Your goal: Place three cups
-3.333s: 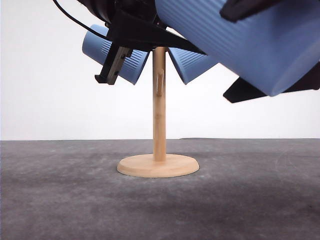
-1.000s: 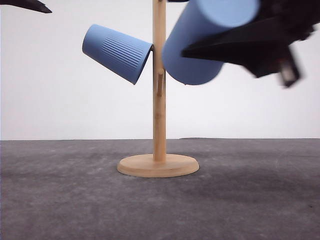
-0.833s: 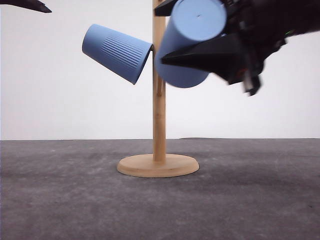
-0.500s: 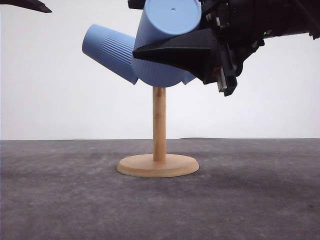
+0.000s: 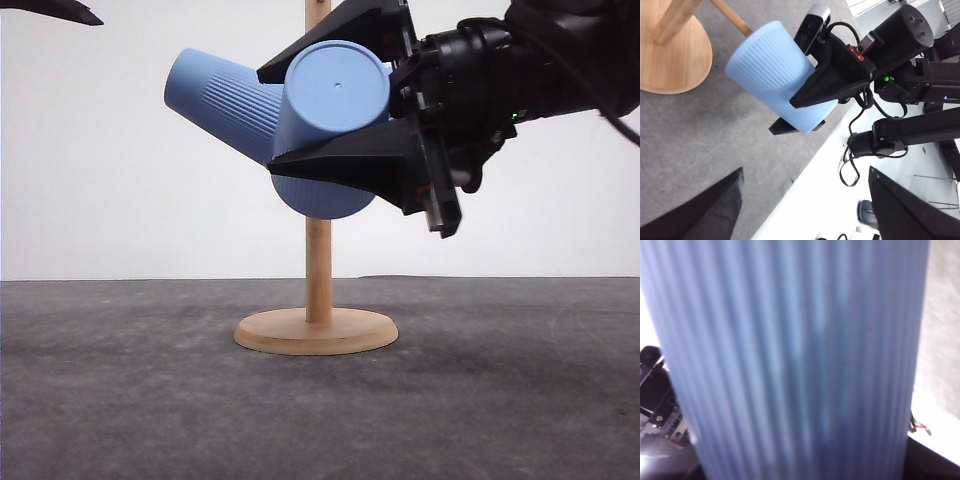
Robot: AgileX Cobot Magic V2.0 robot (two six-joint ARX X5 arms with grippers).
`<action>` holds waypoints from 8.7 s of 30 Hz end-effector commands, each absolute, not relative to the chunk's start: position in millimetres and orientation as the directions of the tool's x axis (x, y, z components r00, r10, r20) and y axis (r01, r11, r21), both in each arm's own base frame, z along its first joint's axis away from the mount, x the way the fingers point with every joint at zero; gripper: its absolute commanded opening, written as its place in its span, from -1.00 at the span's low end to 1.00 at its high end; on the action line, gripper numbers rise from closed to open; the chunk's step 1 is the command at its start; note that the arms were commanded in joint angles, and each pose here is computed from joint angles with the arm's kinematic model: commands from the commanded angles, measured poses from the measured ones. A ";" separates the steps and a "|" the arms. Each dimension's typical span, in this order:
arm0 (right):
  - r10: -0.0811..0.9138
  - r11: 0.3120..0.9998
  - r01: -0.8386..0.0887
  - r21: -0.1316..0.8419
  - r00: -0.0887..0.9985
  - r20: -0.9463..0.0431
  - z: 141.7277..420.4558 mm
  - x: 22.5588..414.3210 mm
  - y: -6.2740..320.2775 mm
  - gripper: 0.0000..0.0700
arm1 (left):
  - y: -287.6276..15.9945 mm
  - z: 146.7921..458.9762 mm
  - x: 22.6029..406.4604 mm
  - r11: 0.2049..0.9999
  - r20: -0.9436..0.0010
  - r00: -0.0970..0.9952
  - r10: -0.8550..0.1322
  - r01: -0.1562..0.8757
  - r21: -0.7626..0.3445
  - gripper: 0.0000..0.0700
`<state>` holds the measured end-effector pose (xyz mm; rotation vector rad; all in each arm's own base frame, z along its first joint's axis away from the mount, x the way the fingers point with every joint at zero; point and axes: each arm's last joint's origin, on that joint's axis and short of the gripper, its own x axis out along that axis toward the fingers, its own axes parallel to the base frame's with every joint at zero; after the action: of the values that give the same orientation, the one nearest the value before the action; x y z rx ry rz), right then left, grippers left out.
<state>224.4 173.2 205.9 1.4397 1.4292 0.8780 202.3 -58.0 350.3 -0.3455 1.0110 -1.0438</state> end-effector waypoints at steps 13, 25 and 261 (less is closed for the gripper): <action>0.990 0.052 0.342 0.938 0.106 -0.093 203.8 243.4 182.8 -0.09 | -58.9 355.5 203.2 0.487 -0.515 0.125 -0.848 0.569 -0.663 0.35; 0.983 0.031 0.333 0.943 0.161 -0.089 201.2 255.2 180.1 0.22 | -58.8 355.4 203.0 0.487 -0.516 0.124 -0.848 0.567 -0.665 0.35; -0.038 0.999 0.039 0.004 0.991 -0.131 153.7 96.3 -1.8 -0.97 | -4.1 150.3 95.6 0.995 -0.169 0.981 -0.091 0.083 -0.056 -1.00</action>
<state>95.9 -1.7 154.1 -0.0037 0.1378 -0.0368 95.0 -4.1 155.2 -0.0545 0.1582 -0.0897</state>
